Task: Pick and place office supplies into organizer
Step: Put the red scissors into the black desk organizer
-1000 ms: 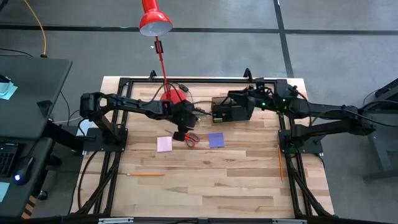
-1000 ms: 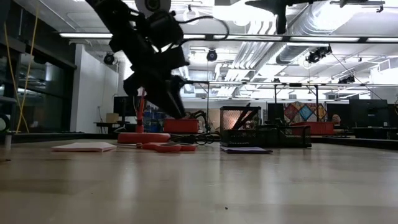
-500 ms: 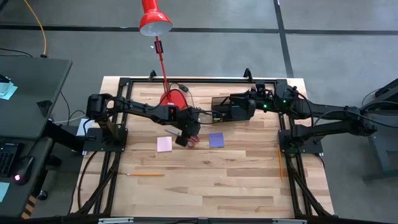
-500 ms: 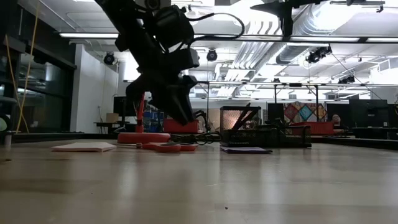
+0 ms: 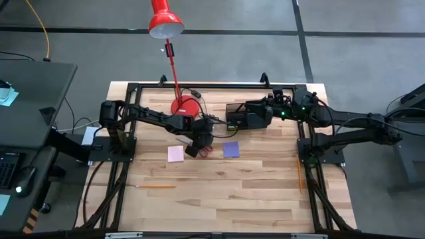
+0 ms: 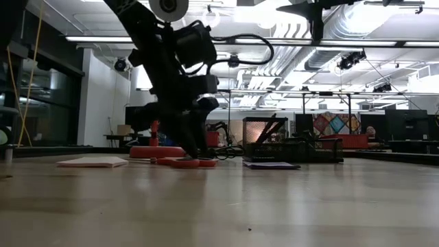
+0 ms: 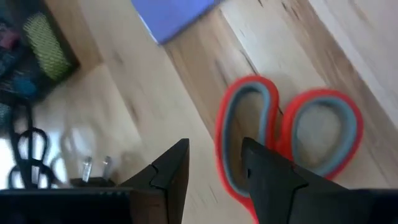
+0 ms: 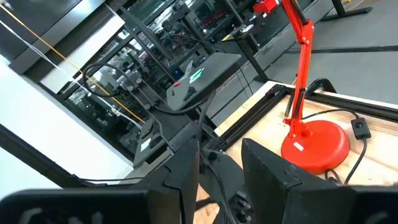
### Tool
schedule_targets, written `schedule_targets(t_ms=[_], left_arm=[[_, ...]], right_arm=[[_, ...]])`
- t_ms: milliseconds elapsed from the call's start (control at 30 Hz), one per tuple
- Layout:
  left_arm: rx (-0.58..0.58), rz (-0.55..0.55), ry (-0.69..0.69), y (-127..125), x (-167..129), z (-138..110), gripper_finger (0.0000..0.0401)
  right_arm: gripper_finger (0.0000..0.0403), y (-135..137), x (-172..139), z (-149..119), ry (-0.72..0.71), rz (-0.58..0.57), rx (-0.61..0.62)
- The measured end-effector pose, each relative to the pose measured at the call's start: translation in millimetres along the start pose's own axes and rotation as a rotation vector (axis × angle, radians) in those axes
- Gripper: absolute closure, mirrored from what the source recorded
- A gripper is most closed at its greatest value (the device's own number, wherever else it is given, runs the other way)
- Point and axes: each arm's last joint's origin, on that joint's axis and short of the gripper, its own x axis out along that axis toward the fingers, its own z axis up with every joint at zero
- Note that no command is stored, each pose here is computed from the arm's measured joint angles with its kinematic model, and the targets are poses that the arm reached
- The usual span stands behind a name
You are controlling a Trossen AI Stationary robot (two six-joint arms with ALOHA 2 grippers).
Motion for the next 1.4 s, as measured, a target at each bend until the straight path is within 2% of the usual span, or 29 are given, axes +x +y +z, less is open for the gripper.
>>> schedule_targets(t_ms=[167,500,600,767,900,1033,1400], left_arm=[[0.006,0.012,0.024,0,3,-2,0.0268],[0.001,-0.036,0.029,-3,15,-4,0.0274],[0.001,-0.038,0.027,-3,15,-4,0.0305],[0.0,-0.08,0.011,-2,14,-1,0.0386],[-0.028,-0.078,0.001,1,14,3,0.0375],[-0.028,-0.081,-0.004,4,10,8,0.0392],[-0.026,-0.077,0.006,18,-5,25,0.0396]], right_arm=[[0.0293,-1,0,0,-0.003,-0.012,0.0],[0.0293,-1,0,-1,-0.001,-0.023,0.0],[0.0293,-2,0,-2,0.007,-0.03,0.0],[0.0293,-3,0,-2,0.001,-0.056,-0.003],[0.0293,-4,0,-2,0.001,-0.064,-0.017],[0.0293,-4,0,-3,0.009,-0.07,-0.02],[0.0293,-6,0,-5,0.027,-0.093,-0.022]])
